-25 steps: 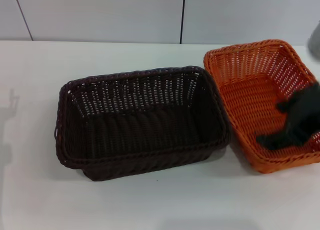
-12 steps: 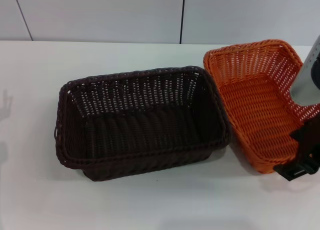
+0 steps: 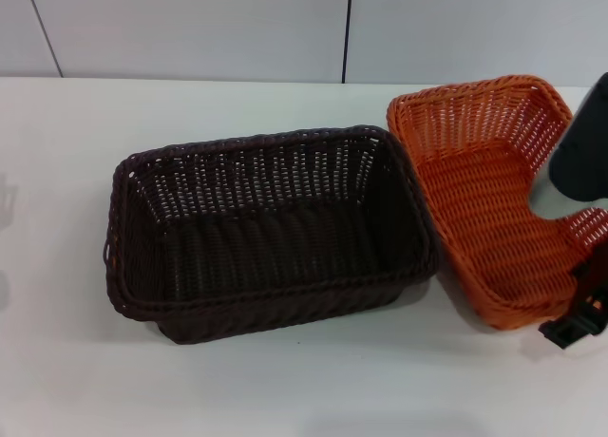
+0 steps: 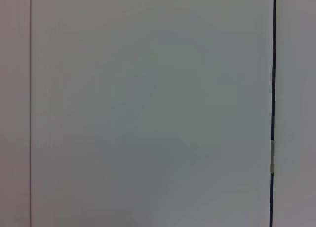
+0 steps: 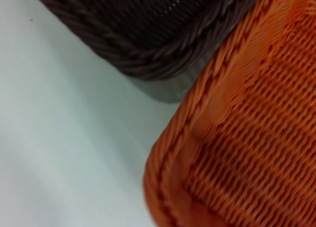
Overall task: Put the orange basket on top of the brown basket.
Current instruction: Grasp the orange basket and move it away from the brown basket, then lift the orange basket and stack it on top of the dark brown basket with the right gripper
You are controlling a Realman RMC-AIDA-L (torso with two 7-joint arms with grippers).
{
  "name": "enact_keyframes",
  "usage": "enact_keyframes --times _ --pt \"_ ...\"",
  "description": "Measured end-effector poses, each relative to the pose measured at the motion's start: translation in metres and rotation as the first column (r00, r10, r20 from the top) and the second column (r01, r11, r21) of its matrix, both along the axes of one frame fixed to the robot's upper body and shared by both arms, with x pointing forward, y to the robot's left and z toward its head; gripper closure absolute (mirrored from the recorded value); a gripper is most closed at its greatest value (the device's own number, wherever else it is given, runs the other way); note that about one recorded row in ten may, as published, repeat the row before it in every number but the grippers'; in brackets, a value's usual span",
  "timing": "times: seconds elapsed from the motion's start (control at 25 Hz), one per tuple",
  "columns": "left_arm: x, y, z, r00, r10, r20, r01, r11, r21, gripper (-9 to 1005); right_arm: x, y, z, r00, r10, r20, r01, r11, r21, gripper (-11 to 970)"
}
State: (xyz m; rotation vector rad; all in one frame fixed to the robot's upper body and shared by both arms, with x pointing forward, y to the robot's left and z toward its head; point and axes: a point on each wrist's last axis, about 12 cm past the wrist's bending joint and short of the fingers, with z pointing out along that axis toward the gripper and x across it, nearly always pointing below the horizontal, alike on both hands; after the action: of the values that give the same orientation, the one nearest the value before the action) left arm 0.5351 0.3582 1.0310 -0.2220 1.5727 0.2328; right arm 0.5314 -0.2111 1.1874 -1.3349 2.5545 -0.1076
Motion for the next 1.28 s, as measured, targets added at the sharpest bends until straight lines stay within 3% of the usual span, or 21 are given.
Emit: enact_keyframes --times 0.24,0.64,0.72,1.08,1.28 --pt "-0.001 0.001 0.0 1.0 0.003 0.003 -0.003 1.0 -0.005 183 0.007 0.003 -0.002 1.0 -0.001 0.023 0.001 1.0 -0.001 162" --pt "-0.004 0.005 -0.003 1.0 0.01 -0.012 -0.01 1.0 0.001 183 0.017 0.006 -0.02 1.0 -0.011 -0.019 0.01 1.0 -0.009 591" --pt "-0.005 0.005 -0.003 1.0 0.012 -0.012 -0.012 1.0 0.002 183 0.019 0.007 -0.019 1.0 -0.009 -0.011 0.009 1.0 -0.005 602" --pt "-0.008 0.01 -0.005 0.999 0.029 -0.017 -0.029 1.0 0.002 183 0.041 0.015 0.028 0.98 -0.077 0.185 0.062 0.994 0.085 654" --pt "-0.009 0.01 -0.006 0.999 0.031 -0.004 -0.032 0.999 -0.035 183 0.048 0.035 0.068 0.953 -0.035 0.3 0.008 0.996 0.09 770"
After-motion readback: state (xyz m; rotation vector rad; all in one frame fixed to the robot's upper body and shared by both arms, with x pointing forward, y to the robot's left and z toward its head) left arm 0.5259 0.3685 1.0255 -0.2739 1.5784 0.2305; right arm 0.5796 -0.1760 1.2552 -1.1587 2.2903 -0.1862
